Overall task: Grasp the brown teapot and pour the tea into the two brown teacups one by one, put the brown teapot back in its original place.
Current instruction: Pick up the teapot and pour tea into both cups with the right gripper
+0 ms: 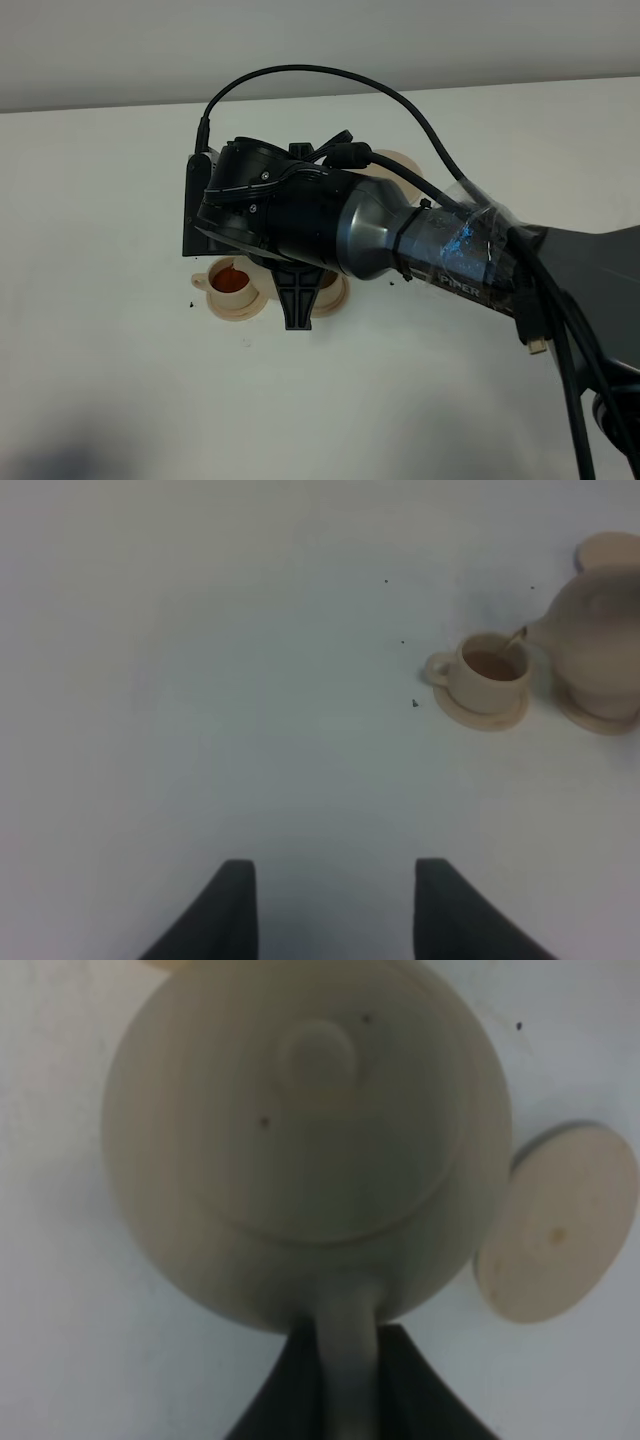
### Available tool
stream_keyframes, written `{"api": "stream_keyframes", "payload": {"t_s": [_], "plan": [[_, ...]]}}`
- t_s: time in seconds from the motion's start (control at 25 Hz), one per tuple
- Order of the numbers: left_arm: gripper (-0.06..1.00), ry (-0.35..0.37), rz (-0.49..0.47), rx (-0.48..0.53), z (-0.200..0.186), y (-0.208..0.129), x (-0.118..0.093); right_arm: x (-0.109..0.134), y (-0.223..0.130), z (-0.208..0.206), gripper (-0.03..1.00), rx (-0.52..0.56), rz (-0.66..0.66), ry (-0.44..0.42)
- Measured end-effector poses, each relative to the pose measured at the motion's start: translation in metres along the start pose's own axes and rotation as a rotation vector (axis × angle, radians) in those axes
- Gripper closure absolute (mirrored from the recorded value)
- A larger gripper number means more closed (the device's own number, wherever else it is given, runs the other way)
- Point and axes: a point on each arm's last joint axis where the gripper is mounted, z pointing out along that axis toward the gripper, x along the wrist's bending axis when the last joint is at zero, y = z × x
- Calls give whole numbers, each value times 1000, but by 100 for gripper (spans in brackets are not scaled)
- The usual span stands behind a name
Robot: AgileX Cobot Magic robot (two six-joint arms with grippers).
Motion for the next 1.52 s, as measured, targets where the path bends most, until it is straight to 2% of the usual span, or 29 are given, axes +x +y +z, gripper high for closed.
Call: {"api": "stream_keyframes", "payload": {"t_s": [1.52], "plan": [[53, 0, 1, 0, 0, 0, 0, 1, 1, -2, 85, 11, -17, -20]]}}
